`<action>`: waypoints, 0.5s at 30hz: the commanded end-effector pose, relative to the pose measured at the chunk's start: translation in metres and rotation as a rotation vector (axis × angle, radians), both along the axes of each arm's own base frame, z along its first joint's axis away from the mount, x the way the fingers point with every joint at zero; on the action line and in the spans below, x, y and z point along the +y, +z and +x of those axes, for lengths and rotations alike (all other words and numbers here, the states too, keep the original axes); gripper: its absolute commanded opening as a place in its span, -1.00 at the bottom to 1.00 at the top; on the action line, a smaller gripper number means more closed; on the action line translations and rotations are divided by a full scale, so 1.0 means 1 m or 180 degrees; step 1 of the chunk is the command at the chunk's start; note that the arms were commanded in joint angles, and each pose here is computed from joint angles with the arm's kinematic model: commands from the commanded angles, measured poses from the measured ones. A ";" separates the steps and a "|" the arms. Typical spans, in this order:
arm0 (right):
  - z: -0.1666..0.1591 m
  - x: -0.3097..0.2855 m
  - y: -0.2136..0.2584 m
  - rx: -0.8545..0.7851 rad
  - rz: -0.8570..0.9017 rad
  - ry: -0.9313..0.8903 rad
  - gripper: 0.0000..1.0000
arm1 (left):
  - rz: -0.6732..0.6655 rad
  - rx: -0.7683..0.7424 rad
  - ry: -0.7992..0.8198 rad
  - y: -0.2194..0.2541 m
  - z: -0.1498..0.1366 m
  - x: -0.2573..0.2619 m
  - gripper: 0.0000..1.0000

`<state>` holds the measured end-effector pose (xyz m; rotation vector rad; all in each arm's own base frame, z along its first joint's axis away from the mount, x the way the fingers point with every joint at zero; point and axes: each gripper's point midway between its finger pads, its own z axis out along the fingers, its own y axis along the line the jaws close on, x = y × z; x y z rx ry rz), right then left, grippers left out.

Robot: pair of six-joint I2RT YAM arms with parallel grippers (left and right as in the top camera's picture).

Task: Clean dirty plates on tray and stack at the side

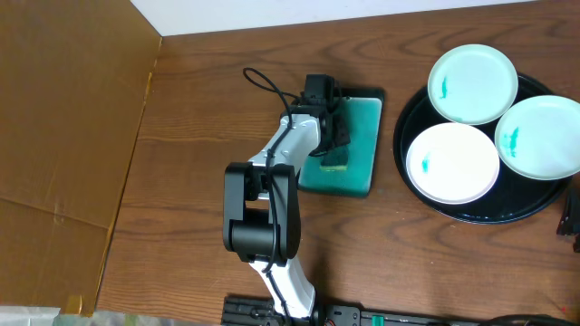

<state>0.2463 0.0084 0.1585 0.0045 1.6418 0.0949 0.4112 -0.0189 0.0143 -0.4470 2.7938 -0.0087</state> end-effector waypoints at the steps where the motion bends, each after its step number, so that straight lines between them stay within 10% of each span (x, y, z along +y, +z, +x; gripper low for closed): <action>1: 0.000 0.003 -0.001 0.0005 -0.0037 0.0048 0.99 | 0.0036 0.0037 -0.0003 0.000 0.000 0.002 0.29; 8: 0.000 0.003 -0.001 0.0005 -0.0037 0.0048 0.99 | -0.0054 0.0228 -0.0036 -0.004 -0.014 -0.003 0.61; 15: 0.000 0.003 -0.001 0.0003 -0.0037 0.0048 0.99 | -0.0052 0.0247 -0.0035 -0.005 -0.015 -0.003 0.08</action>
